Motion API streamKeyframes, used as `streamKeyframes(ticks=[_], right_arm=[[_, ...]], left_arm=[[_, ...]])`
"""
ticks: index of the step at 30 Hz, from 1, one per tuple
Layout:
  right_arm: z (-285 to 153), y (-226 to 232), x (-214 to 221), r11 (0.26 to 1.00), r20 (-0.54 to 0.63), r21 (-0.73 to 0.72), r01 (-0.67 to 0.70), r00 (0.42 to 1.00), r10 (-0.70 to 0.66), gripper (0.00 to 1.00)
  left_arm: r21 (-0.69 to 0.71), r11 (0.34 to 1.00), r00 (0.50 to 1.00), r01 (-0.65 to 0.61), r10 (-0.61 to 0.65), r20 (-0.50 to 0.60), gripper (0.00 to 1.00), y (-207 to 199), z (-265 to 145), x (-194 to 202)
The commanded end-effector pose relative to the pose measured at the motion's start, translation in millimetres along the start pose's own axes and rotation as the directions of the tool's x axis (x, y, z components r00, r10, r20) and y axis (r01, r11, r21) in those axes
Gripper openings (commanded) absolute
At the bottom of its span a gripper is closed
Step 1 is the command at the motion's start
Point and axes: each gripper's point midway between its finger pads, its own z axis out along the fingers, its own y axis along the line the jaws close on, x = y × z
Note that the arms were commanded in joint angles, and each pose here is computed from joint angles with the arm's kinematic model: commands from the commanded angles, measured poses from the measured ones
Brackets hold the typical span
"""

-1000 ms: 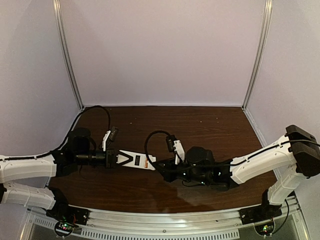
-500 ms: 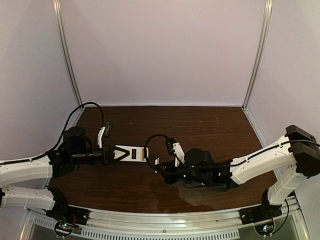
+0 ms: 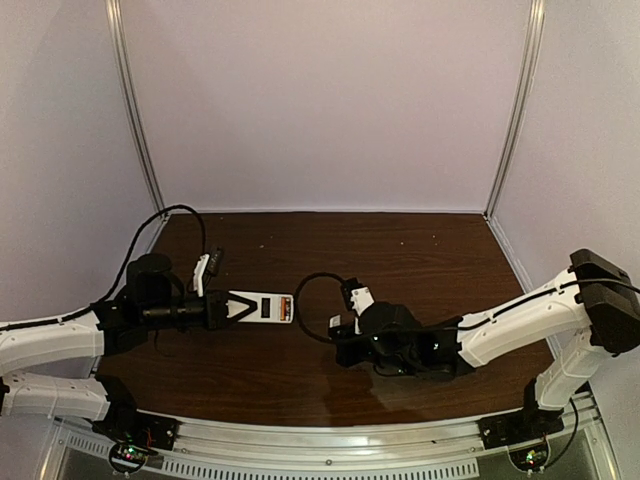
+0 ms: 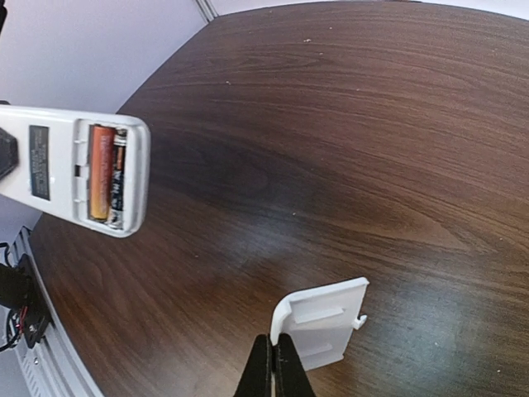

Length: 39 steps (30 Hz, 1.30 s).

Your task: Unload the batteries from the remote control

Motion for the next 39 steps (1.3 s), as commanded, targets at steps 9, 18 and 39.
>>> streamKeyframes(ticks=[9, 18, 39], right_arm=[[24, -53, 11, 0.976, -0.049, 0.217, 0.030, 0.999, -0.020, 0.01], [30, -67, 18, 0.972, -0.083, 0.234, 0.024, 0.997, -0.005, 0.18], [-14, 5, -7, 0.974, -0.035, -0.218, 0.057, 0.997, -0.067, 0.68]], left_arm=[[0.012, 0.999, 0.999, -0.036, 0.035, 0.040, 0.00, -4, -1, -12], [0.019, 0.999, 0.999, -0.035, 0.034, 0.034, 0.00, -5, 0, -10], [0.187, 0.981, 0.998, -0.054, 0.051, 0.025, 0.00, -32, -2, -7]])
